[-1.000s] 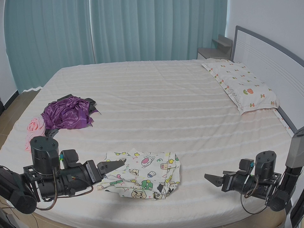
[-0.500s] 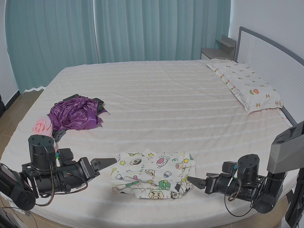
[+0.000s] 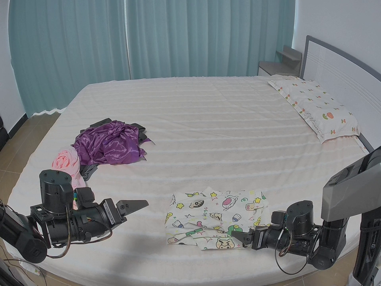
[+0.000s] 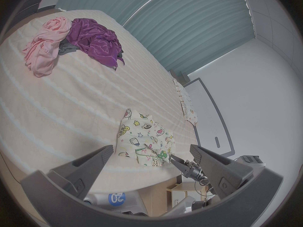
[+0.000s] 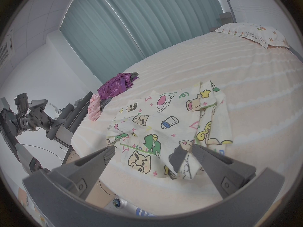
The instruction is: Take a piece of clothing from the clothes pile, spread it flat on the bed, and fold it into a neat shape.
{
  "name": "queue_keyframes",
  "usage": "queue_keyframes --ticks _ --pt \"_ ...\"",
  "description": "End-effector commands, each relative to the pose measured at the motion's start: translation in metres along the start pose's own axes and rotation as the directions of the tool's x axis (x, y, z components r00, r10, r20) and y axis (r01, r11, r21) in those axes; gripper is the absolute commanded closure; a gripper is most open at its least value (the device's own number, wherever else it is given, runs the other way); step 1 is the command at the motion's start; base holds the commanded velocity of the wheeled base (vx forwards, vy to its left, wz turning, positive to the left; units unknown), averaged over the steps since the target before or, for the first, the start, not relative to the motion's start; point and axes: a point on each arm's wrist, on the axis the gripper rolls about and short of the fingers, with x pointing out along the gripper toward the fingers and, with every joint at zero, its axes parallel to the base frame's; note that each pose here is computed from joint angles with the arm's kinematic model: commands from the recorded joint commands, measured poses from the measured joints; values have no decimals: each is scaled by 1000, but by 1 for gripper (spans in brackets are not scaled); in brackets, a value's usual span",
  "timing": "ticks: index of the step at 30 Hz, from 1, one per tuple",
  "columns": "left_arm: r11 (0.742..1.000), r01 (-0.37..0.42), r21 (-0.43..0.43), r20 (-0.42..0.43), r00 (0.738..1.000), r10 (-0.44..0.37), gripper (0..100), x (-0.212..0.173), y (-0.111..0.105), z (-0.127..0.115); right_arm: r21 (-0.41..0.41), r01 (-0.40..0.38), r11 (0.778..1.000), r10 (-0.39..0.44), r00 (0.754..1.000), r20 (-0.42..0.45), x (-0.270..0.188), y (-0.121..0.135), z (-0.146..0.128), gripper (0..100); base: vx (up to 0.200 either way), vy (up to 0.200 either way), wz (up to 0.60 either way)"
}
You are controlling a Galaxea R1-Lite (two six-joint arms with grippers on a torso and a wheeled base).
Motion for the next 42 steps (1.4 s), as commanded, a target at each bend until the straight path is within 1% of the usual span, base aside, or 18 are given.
queue_keyframes --ticks 1,10,16,17,20,24,26,34,38,39,42 --pt "1000 -8 -4 -8 1000 8 0 2 2 -1 3 33 999 -33 998 -45 10 -8 -11 0 0 0 0" --pt "1000 -7 -3 -7 1000 7 0 3 1 0 4 74 997 -74 995 -66 12 -15 -18 0 0 0 0" --pt "1000 -9 -4 -7 1000 9 0 3 2 0 -3 70 998 -70 996 -61 11 -13 -18 0 0 0 0" --pt "1000 -8 -3 -6 1000 8 0 3 1 0 -3 71 997 -71 995 -64 12 -13 -18 100 0 0 0" --pt "1000 -8 -3 -6 1000 8 0 3 1 0 -1 77 997 -77 995 -63 11 -14 -18 100 0 0 0" --pt "1000 -9 -4 -7 1000 9 0 3 2 0 4 125 992 -125 990 -58 3 -18 -19 100 0 0 0" --pt "1000 -8 -3 -6 1000 8 0 3 1 0 4 135 991 -134 989 -64 -1 -19 -20 100 0 0 0" --pt "1000 -8 -3 -6 1000 8 0 3 1 0 2 124 992 -124 992 -38 -22 -15 -15 100 0 0 0" --pt "1000 -7 -3 -5 1000 7 0 3 1 0 4 140 990 -139 989 -44 -26 -18 -15 100 0 0 0" --pt "1000 -8 -3 -6 1000 8 0 2 2 0 -9 158 987 -158 985 -64 -31 -22 -18 100 0 0 0" --pt "1000 -6 -2 -6 1000 6 0 3 1 0 -29 178 984 -180 980 -87 -36 -27 -21 100 0 0 0"
